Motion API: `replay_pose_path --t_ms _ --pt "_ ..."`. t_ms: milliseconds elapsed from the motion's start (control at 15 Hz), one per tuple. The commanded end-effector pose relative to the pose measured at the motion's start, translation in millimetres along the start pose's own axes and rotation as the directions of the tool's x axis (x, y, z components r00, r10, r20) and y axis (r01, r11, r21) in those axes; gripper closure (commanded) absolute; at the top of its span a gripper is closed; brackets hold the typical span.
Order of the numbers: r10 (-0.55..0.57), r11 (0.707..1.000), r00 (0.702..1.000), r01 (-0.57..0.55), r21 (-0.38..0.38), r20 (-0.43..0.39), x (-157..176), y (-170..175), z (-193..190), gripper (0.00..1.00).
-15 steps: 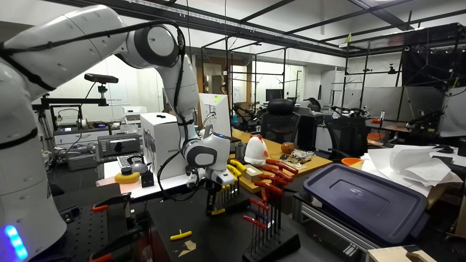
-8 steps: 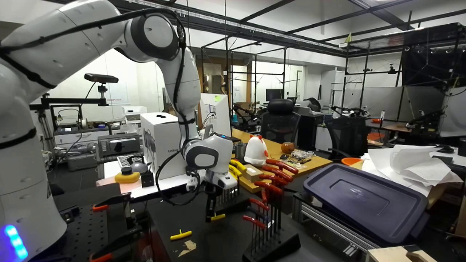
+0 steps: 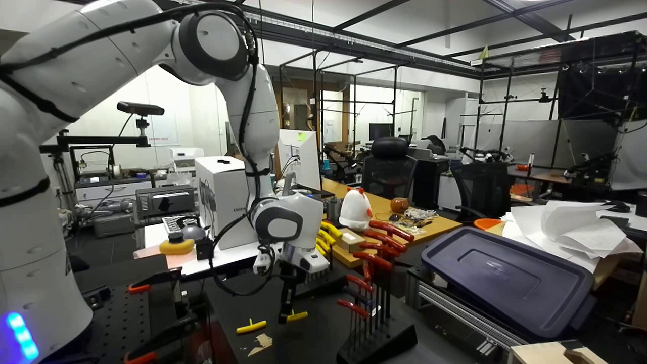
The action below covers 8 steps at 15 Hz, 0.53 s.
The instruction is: Remove two yellow wrenches from the stand.
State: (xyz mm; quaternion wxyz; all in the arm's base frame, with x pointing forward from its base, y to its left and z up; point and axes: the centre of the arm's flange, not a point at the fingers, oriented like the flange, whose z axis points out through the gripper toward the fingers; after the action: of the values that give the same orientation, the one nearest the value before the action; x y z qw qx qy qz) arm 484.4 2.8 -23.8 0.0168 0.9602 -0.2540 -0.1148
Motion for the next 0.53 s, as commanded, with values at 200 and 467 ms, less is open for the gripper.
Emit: replay_pose_path --t_ms 200,467 --pt "-0.09 0.994 0.994 0.094 -0.061 0.061 -19.3 20.2 -7.0 0.96" --pt "-0.14 0.985 0.985 0.149 -0.086 0.1 -22.8 28.3 -2.3 0.96"
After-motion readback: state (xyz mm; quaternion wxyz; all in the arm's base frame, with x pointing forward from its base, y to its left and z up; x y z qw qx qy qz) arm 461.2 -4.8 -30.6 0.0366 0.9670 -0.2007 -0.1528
